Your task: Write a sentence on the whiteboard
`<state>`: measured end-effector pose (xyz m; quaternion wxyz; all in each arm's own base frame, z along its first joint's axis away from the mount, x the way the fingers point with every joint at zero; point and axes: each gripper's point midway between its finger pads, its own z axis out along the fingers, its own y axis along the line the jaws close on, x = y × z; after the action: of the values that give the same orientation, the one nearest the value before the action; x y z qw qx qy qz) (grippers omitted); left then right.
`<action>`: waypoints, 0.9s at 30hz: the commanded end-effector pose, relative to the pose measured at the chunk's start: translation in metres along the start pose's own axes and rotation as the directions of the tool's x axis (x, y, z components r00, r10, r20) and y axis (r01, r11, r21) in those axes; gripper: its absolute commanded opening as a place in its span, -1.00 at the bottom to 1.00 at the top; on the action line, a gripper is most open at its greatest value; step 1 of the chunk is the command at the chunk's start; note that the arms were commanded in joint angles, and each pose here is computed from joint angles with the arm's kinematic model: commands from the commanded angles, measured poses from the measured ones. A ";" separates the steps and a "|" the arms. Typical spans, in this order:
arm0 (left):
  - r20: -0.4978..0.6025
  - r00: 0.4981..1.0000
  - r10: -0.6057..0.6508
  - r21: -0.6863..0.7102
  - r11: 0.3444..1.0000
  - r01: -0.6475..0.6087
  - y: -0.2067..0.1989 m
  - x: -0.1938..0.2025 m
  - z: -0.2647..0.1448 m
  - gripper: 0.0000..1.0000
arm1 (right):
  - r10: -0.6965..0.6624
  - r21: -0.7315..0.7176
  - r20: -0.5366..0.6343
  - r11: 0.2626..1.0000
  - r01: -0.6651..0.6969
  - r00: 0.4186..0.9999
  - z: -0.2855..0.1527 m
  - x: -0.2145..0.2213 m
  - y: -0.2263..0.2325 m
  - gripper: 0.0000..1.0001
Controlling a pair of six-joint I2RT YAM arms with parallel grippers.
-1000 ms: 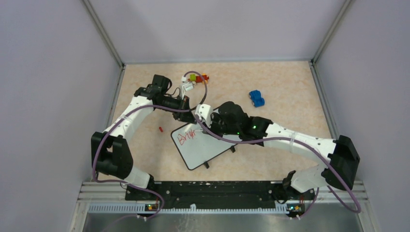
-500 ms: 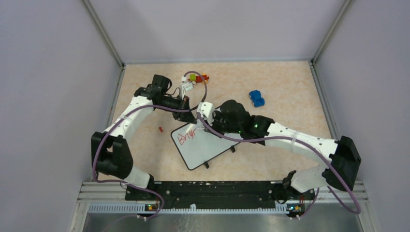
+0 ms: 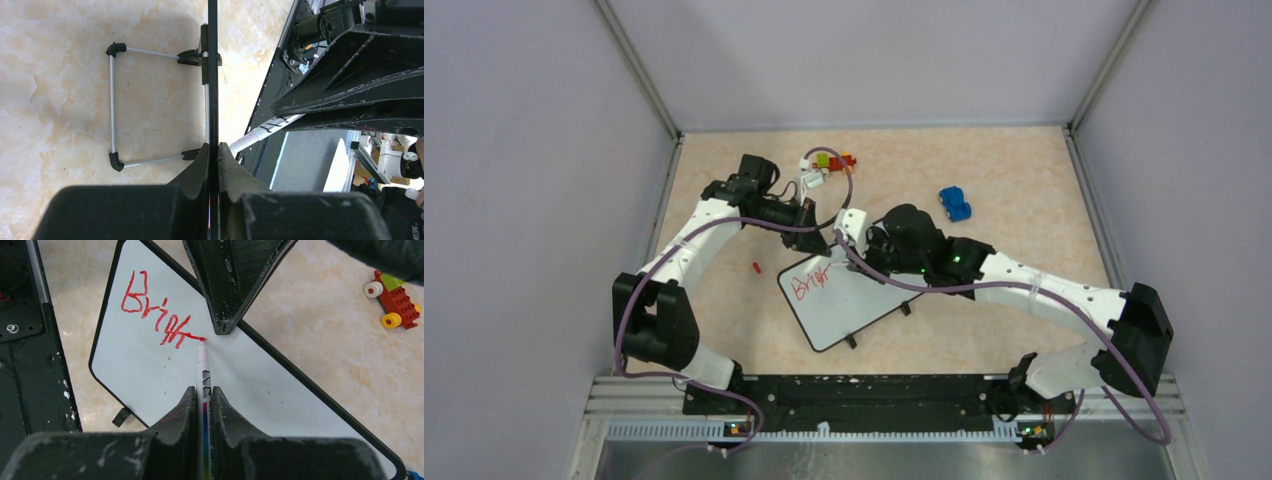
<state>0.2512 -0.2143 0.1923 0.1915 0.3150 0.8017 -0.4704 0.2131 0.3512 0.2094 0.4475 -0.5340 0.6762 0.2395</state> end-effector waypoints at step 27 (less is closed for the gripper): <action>-0.018 1.000 -0.010 0.032 0.999 0.011 -0.009 0.006 0.001 -1.00 | -0.018 0.010 0.050 1.000 0.018 0.999 0.005 -0.023 -0.003 -1.00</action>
<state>0.2516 -0.2141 0.1920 0.1917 0.3150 0.8021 -0.4697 0.2138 0.3594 0.2129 0.4489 -0.5362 0.6719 0.2440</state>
